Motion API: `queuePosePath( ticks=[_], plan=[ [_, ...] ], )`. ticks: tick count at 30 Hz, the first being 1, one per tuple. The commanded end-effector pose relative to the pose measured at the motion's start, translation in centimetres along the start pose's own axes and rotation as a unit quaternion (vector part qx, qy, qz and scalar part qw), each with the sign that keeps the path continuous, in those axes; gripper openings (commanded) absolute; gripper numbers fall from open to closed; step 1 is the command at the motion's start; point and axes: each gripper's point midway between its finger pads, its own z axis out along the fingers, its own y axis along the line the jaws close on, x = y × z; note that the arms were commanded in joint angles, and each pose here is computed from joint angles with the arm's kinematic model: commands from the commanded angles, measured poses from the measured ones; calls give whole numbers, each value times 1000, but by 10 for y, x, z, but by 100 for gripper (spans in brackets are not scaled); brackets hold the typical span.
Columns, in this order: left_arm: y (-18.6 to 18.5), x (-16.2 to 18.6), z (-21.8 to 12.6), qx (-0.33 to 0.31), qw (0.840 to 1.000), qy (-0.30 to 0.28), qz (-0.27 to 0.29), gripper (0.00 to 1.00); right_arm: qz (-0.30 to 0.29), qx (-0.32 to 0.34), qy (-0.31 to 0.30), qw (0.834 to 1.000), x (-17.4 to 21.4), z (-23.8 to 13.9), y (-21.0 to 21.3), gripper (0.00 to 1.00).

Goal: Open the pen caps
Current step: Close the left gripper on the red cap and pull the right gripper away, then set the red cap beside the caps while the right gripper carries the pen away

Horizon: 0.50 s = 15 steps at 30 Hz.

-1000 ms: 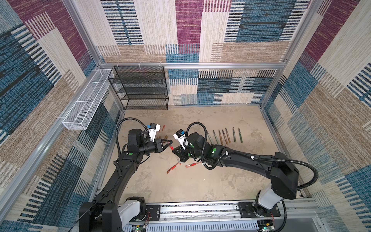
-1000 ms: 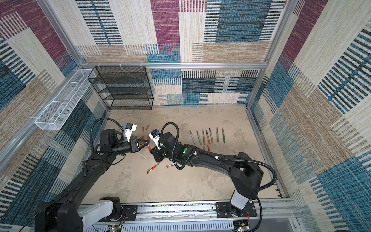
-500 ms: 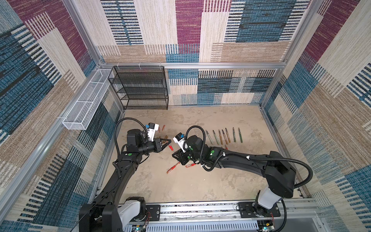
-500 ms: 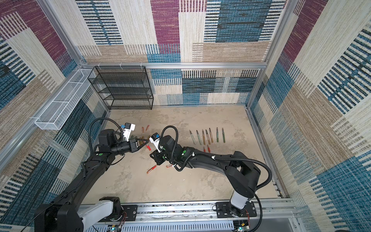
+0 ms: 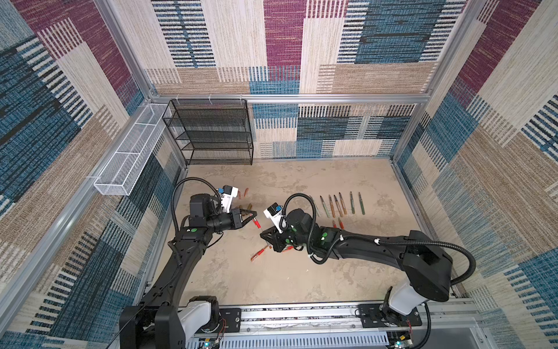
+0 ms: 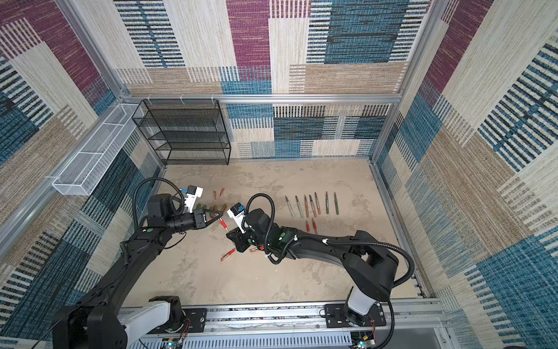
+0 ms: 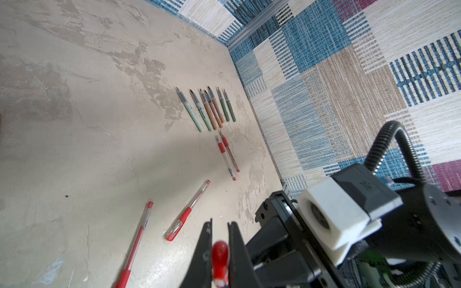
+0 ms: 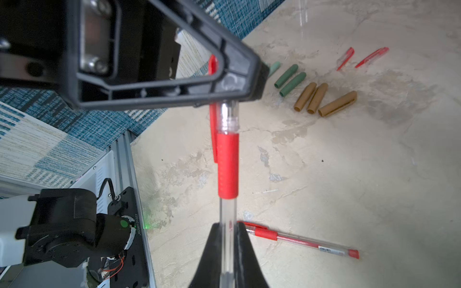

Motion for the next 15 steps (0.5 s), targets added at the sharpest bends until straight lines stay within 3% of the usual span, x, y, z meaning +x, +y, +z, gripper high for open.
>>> queuePosePath(
  ticks=[1,9,15],
  plan=[
    [5,-34,-9,-38,997,-53,43,0,40,38,68,996,46,-8,-19,0],
    [14,-62,-26,-99,991,-70,50,0,43,68,65,995,61,-30,-32,0],
    [41,-85,-33,-192,976,-62,79,0,45,102,39,993,55,-53,-43,0]
  ],
)
